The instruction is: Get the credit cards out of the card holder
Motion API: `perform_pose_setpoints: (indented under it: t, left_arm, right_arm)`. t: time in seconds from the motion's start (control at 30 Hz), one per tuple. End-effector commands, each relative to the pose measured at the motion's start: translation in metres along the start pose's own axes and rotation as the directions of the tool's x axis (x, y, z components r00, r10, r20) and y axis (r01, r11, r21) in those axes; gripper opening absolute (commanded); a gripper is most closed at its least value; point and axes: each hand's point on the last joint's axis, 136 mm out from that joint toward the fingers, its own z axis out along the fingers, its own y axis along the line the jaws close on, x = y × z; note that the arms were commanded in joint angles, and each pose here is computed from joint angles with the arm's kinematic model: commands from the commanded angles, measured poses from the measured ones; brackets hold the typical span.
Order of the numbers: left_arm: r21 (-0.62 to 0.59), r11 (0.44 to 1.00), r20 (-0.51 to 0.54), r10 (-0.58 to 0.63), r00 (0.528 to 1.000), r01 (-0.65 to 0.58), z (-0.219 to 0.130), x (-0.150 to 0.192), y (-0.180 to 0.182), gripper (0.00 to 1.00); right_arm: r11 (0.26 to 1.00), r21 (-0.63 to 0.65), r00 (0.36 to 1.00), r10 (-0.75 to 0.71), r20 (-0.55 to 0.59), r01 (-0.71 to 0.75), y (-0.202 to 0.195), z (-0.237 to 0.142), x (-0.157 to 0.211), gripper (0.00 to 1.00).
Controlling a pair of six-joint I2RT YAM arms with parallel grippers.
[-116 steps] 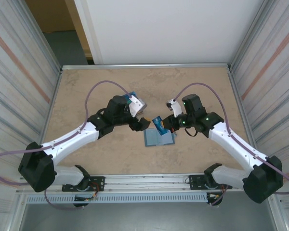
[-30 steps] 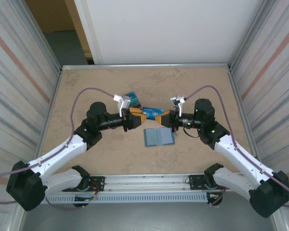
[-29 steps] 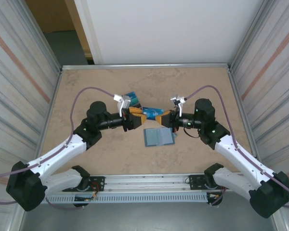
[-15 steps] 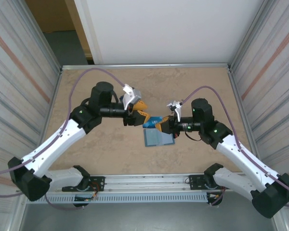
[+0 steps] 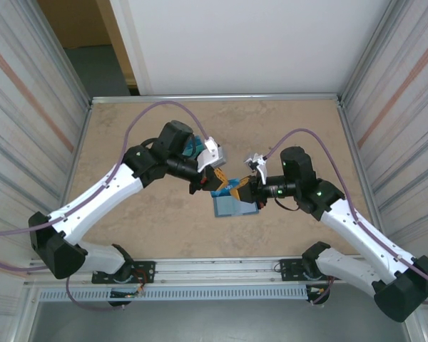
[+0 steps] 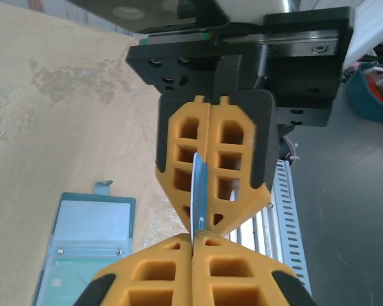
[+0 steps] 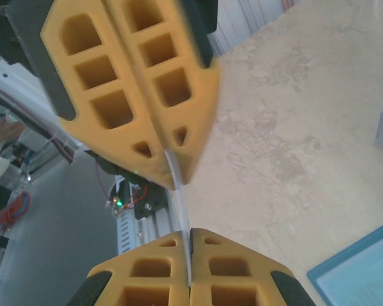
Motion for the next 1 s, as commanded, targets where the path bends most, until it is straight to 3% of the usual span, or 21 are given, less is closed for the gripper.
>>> perform_pose_setpoints:
  t: [0.0,0.1,0.2,0.3,0.53,0.8,0.97]
  left_arm:
    - [-0.013,1.0,-0.028,0.023,0.999,-0.023,-0.002,0.003,0.0,0.0]
    - [-0.082,0.995,-0.037,0.045,0.998,-0.048,-0.004,0.007,0.012,0.0]
    - [-0.178,0.982,-0.026,0.065,0.998,-0.068,-0.011,0.009,0.034,0.0]
    - [-0.304,0.95,-0.013,0.072,0.997,-0.072,-0.024,0.015,0.07,0.0]
    - [-0.543,0.821,-0.115,0.133,0.984,-0.174,-0.045,0.047,0.159,0.0]
    - [-0.621,0.767,-0.126,0.107,0.986,-0.163,-0.062,0.074,0.24,0.0]
    - [-0.615,0.776,-0.119,0.081,0.99,-0.138,-0.065,0.086,0.269,0.0]
  right_arm:
    - [0.999,-0.002,0.998,-0.052,0.028,0.052,0.008,-0.004,-0.013,0.15]
    - [0.998,0.049,0.998,-0.042,0.037,0.04,0.0,-0.007,-0.015,0.48]
    - [0.997,0.07,0.997,-0.041,0.06,0.037,-0.002,-0.013,-0.017,0.62]
    - [0.996,0.085,0.996,-0.043,0.083,0.036,-0.001,-0.02,-0.019,1.0]
    - [0.974,0.223,0.989,0.009,0.148,-0.042,-0.023,-0.035,-0.029,0.98]
    - [0.883,0.425,0.963,0.093,0.253,-0.197,-0.066,-0.055,-0.039,0.98]
    - [0.834,0.498,0.953,0.1,0.285,-0.236,-0.08,-0.064,-0.038,0.98]
